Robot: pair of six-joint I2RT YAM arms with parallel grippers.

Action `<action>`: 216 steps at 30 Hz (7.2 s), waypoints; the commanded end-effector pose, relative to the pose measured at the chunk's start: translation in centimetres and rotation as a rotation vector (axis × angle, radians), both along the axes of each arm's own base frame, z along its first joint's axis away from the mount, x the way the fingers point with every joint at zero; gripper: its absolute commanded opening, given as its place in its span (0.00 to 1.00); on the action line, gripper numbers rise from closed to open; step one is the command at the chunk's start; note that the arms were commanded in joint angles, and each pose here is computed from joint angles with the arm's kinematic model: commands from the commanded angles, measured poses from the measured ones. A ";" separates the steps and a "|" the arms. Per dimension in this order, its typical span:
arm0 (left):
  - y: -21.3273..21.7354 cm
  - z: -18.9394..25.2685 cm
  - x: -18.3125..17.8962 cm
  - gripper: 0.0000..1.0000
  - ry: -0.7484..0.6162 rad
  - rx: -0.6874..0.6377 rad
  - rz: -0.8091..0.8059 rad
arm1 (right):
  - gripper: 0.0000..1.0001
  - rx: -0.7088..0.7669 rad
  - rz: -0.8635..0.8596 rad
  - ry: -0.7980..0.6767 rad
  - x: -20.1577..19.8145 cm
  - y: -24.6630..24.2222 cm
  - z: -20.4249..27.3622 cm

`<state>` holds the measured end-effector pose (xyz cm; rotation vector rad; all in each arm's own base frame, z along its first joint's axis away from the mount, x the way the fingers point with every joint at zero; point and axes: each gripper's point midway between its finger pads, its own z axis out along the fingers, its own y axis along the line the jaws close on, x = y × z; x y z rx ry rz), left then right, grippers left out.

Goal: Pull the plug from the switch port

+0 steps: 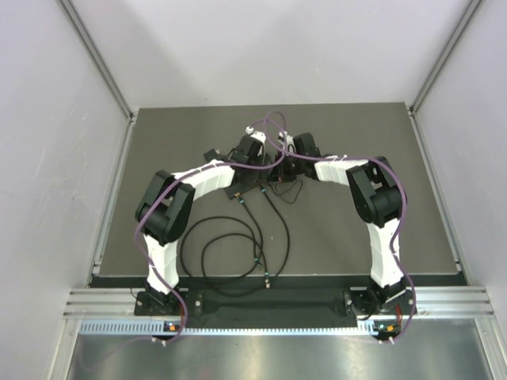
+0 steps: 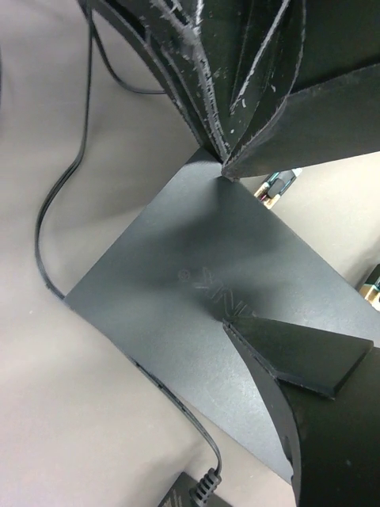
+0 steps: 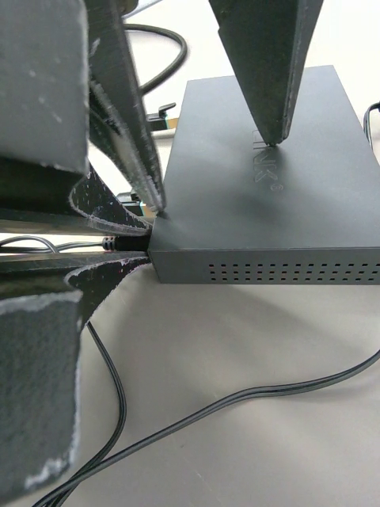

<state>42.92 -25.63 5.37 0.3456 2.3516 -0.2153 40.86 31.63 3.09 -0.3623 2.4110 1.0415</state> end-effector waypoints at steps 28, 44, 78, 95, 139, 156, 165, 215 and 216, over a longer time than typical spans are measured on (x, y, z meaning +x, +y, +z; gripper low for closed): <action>4.3 -6.0 -3.0 0.71 0.135 0.260 0.096 | 0.00 -0.167 -0.052 -0.008 0.7 -2.0 -2.4; 4.8 -8.5 -2.6 0.68 0.207 0.179 0.161 | 0.00 -0.202 0.047 0.006 -2.7 -1.2 -3.4; 4.2 -3.3 -1.6 0.73 0.167 -0.076 0.166 | 0.00 -0.050 0.065 0.074 -3.4 -1.2 -1.1; 4.5 2.6 -3.0 0.82 -0.046 0.135 -0.144 | 0.00 -0.094 0.155 0.067 -2.6 -1.8 -0.5; 0.7 -4.7 -0.6 0.63 0.059 0.312 -0.356 | 0.00 0.005 0.185 0.143 -4.3 -0.9 0.9; 3.7 -6.8 -0.3 0.55 0.161 0.324 -0.255 | 0.00 -0.286 0.023 0.037 -4.1 -5.7 -1.7; 3.2 -5.5 -0.4 0.58 0.120 0.287 -0.277 | 0.00 -0.201 0.047 -0.004 -4.0 -4.8 -0.3; 3.7 10.8 -4.2 0.71 -0.097 -0.109 -0.114 | 0.58 -0.662 -0.637 -0.075 4.8 -29.6 4.6; 3.7 10.5 -4.4 0.71 -0.089 -0.108 -0.120 | 0.68 -0.684 -0.625 -0.088 4.5 -29.3 5.2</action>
